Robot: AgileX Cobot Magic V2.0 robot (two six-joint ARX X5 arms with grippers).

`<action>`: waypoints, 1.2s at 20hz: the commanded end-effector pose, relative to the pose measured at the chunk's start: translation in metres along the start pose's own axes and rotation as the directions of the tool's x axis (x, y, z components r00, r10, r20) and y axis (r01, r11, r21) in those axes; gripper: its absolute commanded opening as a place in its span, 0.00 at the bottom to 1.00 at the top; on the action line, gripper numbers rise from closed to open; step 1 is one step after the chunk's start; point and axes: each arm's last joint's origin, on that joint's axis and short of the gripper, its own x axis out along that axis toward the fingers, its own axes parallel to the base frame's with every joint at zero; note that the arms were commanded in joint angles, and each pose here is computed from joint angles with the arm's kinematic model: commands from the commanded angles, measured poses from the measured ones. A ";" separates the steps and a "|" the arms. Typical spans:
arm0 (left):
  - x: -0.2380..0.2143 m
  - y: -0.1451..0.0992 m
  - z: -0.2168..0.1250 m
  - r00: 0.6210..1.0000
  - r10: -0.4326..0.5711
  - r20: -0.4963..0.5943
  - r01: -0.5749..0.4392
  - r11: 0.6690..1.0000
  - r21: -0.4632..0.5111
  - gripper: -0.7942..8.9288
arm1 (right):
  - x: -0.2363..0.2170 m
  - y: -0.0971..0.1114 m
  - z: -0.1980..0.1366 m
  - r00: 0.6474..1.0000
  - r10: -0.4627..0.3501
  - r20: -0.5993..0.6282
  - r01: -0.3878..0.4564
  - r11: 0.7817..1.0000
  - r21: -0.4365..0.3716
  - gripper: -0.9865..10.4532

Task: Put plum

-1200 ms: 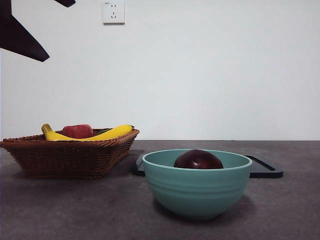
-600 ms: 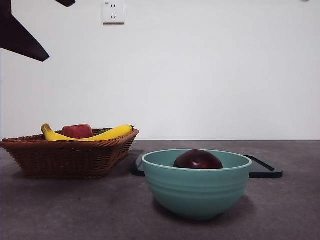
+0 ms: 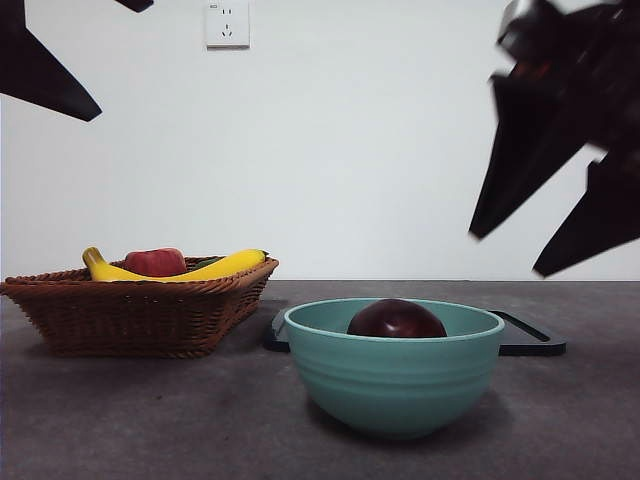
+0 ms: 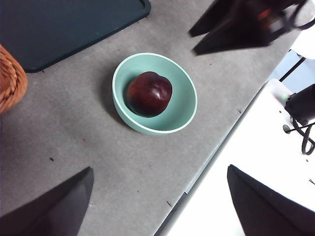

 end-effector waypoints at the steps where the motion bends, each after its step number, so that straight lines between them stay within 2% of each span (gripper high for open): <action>1: -0.001 -0.001 0.003 1.000 -0.009 0.013 0.009 1.000 0.008 0.53 | 0.015 0.002 0.004 1.000 -0.028 -0.008 0.028 1.000 -0.009 0.35; 3: -0.001 -0.001 0.003 1.000 -0.009 0.013 0.009 1.000 0.007 0.53 | 0.027 0.002 0.006 0.999 -0.048 -0.013 0.048 0.999 -0.020 0.30; 6: -0.001 -0.001 0.003 1.000 -0.009 0.013 0.009 1.000 0.007 0.53 | 0.041 0.001 0.008 0.997 -0.069 -0.022 0.069 0.997 -0.026 0.29; 15: -0.001 -0.001 0.003 1.000 -0.009 0.013 0.009 1.000 0.008 0.53 | 0.063 0.001 0.006 0.996 -0.066 -0.067 0.064 0.998 -0.029 0.19; 18: -0.001 -0.001 0.003 1.000 -0.009 0.014 0.009 1.000 0.010 0.53 | 0.063 0.002 0.008 0.997 -0.060 -0.053 0.058 0.998 -0.031 0.09; 24: -0.001 -0.001 0.003 1.000 -0.009 0.014 0.009 1.000 0.012 0.53 | 0.058 0.005 0.014 0.999 -0.043 -0.020 0.043 0.999 -0.015 0.09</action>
